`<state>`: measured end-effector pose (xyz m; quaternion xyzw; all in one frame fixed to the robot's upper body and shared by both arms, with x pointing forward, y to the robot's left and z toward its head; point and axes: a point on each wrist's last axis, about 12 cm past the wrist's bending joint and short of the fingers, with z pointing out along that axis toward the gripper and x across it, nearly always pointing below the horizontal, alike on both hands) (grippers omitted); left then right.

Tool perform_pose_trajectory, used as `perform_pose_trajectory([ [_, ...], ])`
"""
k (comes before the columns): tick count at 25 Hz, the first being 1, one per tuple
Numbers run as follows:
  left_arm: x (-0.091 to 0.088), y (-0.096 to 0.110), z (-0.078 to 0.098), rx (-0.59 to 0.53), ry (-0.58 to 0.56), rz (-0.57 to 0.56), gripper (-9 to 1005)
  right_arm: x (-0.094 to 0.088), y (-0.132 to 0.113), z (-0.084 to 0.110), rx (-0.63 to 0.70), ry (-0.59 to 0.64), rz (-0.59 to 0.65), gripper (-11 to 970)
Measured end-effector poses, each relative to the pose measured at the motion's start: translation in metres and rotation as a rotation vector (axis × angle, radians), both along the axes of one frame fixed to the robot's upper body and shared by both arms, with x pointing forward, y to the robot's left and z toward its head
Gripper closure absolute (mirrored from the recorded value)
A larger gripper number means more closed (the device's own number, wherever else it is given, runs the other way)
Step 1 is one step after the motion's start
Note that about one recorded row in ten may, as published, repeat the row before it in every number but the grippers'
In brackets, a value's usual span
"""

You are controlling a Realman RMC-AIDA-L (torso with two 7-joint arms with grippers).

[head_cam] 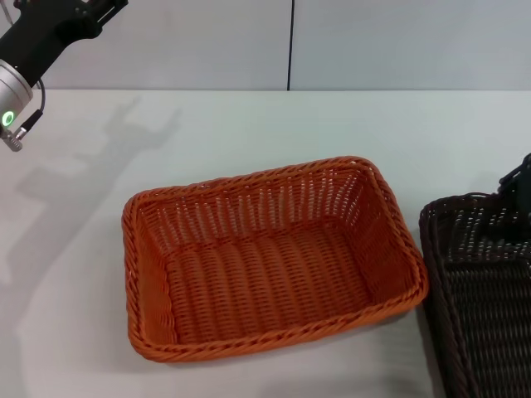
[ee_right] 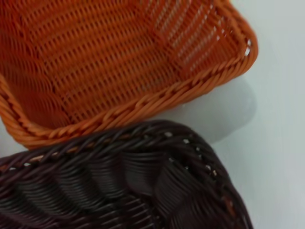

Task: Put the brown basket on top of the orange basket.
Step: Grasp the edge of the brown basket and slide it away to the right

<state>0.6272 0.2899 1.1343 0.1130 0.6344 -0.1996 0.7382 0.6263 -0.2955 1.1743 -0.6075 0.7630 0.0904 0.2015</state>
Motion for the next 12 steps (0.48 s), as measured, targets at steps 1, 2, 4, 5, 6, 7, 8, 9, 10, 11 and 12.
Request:
perform_pose_trajectory([
  [1, 0.001, -0.0002, 0.0001, 0.005, 0.002, 0.004, 137, 0.0004, -0.001, 0.0028, 0.001, 0.0, 0.003, 392],
  [2, 0.001, -0.0002, 0.0001, 0.005, 0.002, 0.004, 137, 0.0004, -0.001, 0.0028, 0.001, 0.0, 0.003, 411],
  [4, 0.0015, -0.0008, -0.0003, 0.008, 0.004, 0.005, 137, 0.0006, -0.0011, 0.005, -0.001, 0.01, 0.011, 449],
  [5, 0.0015, -0.0008, -0.0003, 0.008, 0.004, 0.005, 137, 0.0006, -0.001, 0.0059, -0.003, 0.018, 0.016, 468],
  [6, 0.0027, -0.0033, -0.003, 0.011, 0.015, 0.002, 137, 0.0002, -0.0009, 0.0068, -0.005, 0.026, 0.022, 487],
  [7, 0.0027, -0.0033, -0.003, 0.011, 0.015, 0.002, 137, -0.0006, -0.0011, 0.0076, -0.009, 0.038, 0.027, 507],
  [8, 0.0027, -0.004, -0.004, 0.017, 0.017, 0.003, 137, -0.0014, -0.0014, 0.008, -0.012, 0.048, 0.03, 526],
  [9, 0.0027, -0.004, -0.004, 0.017, 0.017, 0.003, 137, -0.0019, -0.0018, 0.0079, -0.016, 0.057, 0.03, 545],
  [10, 0.0025, -0.0042, -0.0049, 0.023, 0.017, 0.005, 137, -0.0028, -0.0024, 0.0074, -0.023, 0.069, 0.032, 597],
  [11, 0.0026, -0.0041, -0.0054, 0.026, 0.017, 0.008, 137, -0.0037, -0.0032, 0.0068, -0.036, 0.087, 0.029, 648],
  [12, 0.0026, -0.0041, -0.0054, 0.026, 0.017, 0.008, 137, -0.0037, -0.0032, 0.0068, -0.036, 0.087, 0.029, 658],
])
